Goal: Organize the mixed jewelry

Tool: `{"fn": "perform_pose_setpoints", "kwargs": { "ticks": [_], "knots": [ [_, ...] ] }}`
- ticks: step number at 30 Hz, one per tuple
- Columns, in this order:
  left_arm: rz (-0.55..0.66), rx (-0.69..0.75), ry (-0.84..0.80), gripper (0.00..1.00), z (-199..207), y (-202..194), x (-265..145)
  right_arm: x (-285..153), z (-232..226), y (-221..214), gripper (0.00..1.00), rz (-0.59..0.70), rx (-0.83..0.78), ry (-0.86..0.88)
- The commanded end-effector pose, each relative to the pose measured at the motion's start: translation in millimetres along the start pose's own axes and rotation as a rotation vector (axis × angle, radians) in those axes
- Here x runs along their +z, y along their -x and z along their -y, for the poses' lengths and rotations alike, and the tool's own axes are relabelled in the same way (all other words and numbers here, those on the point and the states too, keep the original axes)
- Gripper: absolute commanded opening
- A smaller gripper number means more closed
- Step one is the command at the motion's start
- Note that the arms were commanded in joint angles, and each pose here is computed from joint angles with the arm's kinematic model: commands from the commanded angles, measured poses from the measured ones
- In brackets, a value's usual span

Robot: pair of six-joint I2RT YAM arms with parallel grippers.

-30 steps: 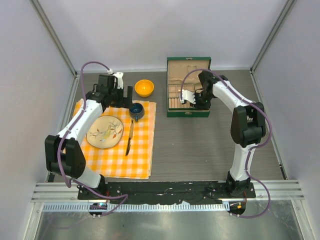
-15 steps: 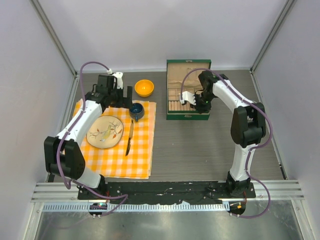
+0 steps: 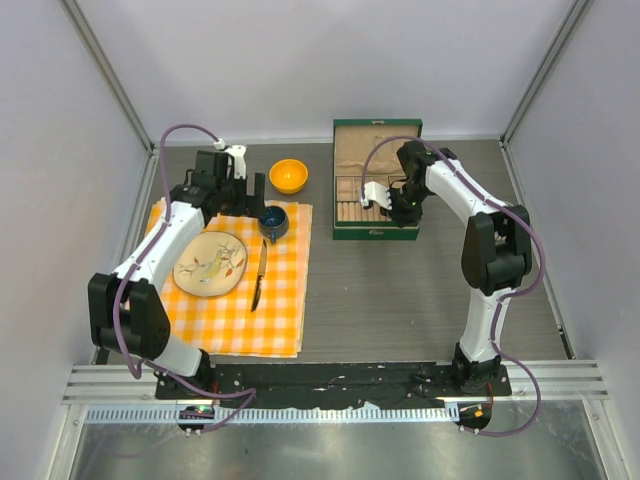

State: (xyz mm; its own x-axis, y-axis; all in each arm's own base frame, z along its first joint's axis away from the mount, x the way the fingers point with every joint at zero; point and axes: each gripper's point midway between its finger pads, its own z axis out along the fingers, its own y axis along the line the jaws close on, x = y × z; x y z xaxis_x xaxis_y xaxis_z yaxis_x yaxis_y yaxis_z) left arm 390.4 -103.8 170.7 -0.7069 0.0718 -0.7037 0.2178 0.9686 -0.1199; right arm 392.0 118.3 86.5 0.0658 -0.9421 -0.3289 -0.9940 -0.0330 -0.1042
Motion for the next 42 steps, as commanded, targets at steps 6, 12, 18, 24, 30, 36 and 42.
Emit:
{"fn": "perform_pose_setpoints", "kwargs": {
  "ticks": [6,12,18,24,30,36,42],
  "knots": [
    [0.074,-0.01,-0.009,1.0,-0.8,15.5,-12.9,-4.6,6.9,20.0,0.03,0.071,-0.028,-0.023],
    [0.072,-0.014,-0.007,1.0,-2.5,15.0,-12.0,1.6,8.6,17.6,0.03,0.063,-0.034,-0.02],
    [0.069,-0.016,-0.009,1.0,-2.7,14.4,-11.1,6.8,11.2,10.9,0.14,0.036,-0.041,-0.033],
    [0.072,-0.015,-0.01,1.0,-2.0,14.5,-11.5,8.4,17.1,2.9,0.28,-0.003,-0.035,-0.055],
    [0.073,-0.017,-0.009,1.0,-3.0,13.4,-12.3,1.9,14.9,5.1,0.34,0.003,-0.031,-0.066],
    [0.082,-0.017,-0.021,1.0,-0.6,15.6,-15.1,-19.9,17.2,19.4,0.35,0.053,0.016,-0.114],
    [0.093,-0.021,-0.068,1.0,8.4,20.2,-18.5,-56.0,37.7,41.3,0.38,0.154,0.216,-0.227]
  ]
}}
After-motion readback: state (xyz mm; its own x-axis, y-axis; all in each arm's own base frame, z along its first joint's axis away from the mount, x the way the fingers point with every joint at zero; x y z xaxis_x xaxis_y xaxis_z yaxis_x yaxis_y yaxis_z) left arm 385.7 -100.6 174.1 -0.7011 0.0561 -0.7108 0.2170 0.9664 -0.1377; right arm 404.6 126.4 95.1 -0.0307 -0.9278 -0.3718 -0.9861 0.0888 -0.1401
